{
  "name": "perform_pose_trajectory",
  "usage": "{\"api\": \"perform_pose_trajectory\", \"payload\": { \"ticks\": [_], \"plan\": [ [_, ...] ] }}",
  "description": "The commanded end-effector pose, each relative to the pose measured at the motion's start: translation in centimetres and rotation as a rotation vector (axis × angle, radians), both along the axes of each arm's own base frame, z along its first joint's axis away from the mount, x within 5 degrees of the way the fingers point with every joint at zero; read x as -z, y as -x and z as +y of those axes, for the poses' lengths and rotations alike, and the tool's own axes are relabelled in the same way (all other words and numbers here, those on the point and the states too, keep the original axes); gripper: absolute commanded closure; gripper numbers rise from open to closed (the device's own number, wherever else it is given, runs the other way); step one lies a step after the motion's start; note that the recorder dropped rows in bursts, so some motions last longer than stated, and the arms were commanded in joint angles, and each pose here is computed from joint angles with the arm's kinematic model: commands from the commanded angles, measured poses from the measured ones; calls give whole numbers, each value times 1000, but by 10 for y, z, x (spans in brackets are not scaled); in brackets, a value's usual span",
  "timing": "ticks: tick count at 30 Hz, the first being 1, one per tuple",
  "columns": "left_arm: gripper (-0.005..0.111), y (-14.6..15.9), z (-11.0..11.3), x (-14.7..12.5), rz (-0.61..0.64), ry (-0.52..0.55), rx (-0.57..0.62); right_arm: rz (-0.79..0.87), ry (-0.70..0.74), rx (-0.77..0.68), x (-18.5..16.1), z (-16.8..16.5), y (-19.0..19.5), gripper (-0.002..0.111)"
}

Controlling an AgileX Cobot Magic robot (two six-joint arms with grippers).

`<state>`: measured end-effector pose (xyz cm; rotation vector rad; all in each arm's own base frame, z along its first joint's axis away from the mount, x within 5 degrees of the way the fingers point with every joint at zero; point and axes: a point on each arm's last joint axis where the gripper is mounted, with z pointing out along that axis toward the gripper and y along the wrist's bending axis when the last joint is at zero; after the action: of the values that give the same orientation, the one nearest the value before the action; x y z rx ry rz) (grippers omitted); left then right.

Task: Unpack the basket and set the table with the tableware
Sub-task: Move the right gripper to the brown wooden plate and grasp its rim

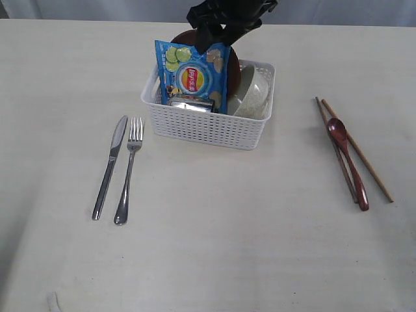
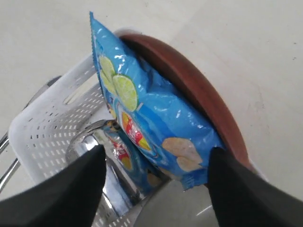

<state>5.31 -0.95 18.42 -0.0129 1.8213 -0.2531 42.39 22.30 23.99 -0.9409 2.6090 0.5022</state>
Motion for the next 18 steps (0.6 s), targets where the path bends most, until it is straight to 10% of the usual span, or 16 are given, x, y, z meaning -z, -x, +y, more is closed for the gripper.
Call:
{"api": "perform_pose_trajectory", "payload": {
  "ticks": [1, 18],
  "plan": [
    [107, 0, 0, 0, -11, 4, -1, 0, 6, -17, -3, -1, 1, 51],
    [107, 0, 0, 0, -11, 4, -1, -224, 26, 4, -21, -6, -12, 55]
  ]
}}
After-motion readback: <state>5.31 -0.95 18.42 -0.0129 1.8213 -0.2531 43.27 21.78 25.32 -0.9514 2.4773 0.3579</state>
